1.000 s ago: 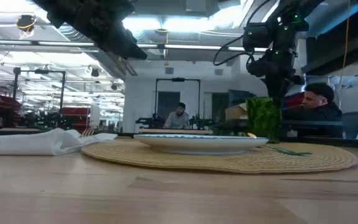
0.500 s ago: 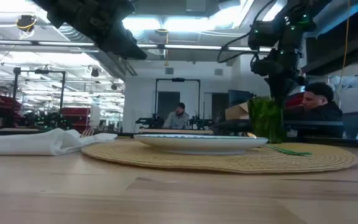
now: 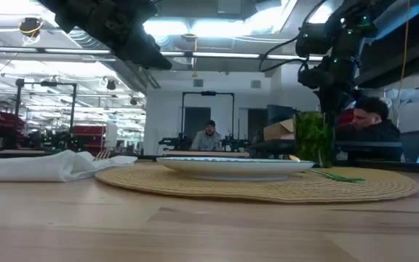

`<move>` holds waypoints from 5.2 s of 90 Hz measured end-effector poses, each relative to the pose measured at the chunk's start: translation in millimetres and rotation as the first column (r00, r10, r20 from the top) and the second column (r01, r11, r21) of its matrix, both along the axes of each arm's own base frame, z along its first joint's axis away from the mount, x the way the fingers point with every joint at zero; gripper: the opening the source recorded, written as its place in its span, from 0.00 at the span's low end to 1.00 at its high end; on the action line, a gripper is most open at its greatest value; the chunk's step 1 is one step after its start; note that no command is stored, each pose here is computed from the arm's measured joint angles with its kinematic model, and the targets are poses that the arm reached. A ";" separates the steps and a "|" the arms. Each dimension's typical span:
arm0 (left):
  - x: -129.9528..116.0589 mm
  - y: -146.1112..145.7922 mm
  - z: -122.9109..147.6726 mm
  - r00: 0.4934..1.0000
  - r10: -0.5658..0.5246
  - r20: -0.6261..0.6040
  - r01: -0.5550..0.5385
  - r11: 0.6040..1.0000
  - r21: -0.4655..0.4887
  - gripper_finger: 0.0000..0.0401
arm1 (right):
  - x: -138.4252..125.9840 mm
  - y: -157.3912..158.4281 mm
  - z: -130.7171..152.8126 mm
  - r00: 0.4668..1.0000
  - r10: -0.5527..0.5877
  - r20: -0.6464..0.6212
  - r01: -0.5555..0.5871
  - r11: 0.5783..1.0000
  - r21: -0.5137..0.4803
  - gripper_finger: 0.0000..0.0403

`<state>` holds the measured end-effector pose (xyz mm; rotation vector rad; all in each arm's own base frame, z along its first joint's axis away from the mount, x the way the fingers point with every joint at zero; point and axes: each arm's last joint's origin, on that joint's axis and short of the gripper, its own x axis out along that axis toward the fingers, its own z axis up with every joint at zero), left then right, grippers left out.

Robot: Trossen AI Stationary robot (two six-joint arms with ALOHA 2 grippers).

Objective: Set table place
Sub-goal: Put the green glass cup beside the brown placemat, then put the gold table knife to the right of the green spoon on the brown place mat

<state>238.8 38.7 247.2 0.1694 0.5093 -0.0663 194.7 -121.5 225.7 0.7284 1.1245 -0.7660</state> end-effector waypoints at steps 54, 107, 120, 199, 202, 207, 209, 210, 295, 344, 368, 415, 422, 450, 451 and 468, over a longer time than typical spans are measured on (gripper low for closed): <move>0.1 0.0 0.1 1.000 0.000 0.001 0.000 1.000 0.000 0.00 | 0.2 -0.7 0.3 1.000 -0.019 -0.001 0.019 1.000 -0.013 0.00; 0.0 -0.1 -0.1 1.000 -0.001 -0.001 0.001 1.000 0.001 0.00 | 2.1 -2.9 9.7 1.000 -0.026 -0.001 0.026 0.999 -0.038 0.00; -0.2 -0.1 -0.4 1.000 -0.001 -0.005 0.001 1.000 0.000 0.00 | -3.2 -9.4 9.7 0.998 -0.060 -0.009 0.060 0.998 -0.036 0.00; -0.4 -0.1 -0.5 1.000 0.000 -0.006 0.000 1.000 -0.001 0.00 | -4.7 -7.5 2.3 0.999 -0.053 0.010 0.053 0.999 0.010 0.00; -0.4 -0.1 -0.5 1.000 0.000 -0.006 0.000 1.000 -0.001 0.00 | -4.7 -7.5 2.2 0.999 -0.053 0.009 0.053 0.999 0.010 0.00; -0.3 -0.1 -0.4 1.000 0.000 -0.006 0.000 1.000 -0.001 0.00 | -4.7 -7.5 2.2 0.999 -0.054 0.009 0.053 0.999 0.010 0.00; -0.3 -0.1 -0.4 1.000 0.000 -0.006 0.000 1.000 -0.001 0.00 | -4.7 -7.5 2.2 0.999 -0.053 0.010 0.053 0.999 0.010 0.00; -0.4 -0.1 -0.4 1.000 0.000 -0.006 0.000 1.000 -0.001 0.00 | -4.7 -7.5 2.2 0.999 -0.053 0.010 0.053 0.999 0.010 0.00; -0.4 -0.1 -0.5 1.000 0.004 -0.007 -0.004 1.000 -0.008 0.00 | 1.4 -11.5 16.9 0.998 -0.033 0.053 0.034 0.999 -0.024 0.15; -4.9 10.7 -4.5 0.964 0.257 -0.064 -0.246 0.958 0.144 0.00 | 23.8 -23.1 56.2 0.943 0.147 0.297 -0.100 0.980 -0.169 0.15; -12.1 15.1 -15.7 0.975 0.221 -0.018 -0.219 0.971 0.099 0.00 | 38.7 -30.2 56.2 0.914 0.189 0.359 -0.105 0.965 -0.240 0.15; -53.5 14.9 -14.5 0.972 0.159 0.176 -0.165 0.986 0.024 0.00 | 132.0 -27.6 -1.0 0.804 0.433 0.408 -0.344 0.898 -0.275 0.15; -59.8 12.8 -15.5 0.965 0.150 0.213 -0.159 0.987 0.027 0.00 | 144.0 -32.5 -0.5 0.799 0.449 0.399 -0.358 0.889 -0.285 0.16; -78.8 25.2 -31.1 0.940 0.270 0.207 -0.272 0.962 -0.019 0.00 | 195.2 -26.3 11.1 0.718 0.594 0.363 -0.473 0.798 -0.373 0.16; -79.2 26.0 -31.4 0.939 0.278 0.204 -0.279 0.960 -0.025 0.00 | 196.3 -26.7 11.5 0.717 0.596 0.361 -0.475 0.797 -0.374 0.16; -88.5 43.4 -35.3 0.834 0.528 0.160 -0.524 0.849 -0.072 0.00 | 208.5 -32.0 6.1 0.730 0.600 0.328 -0.501 0.796 -0.340 0.16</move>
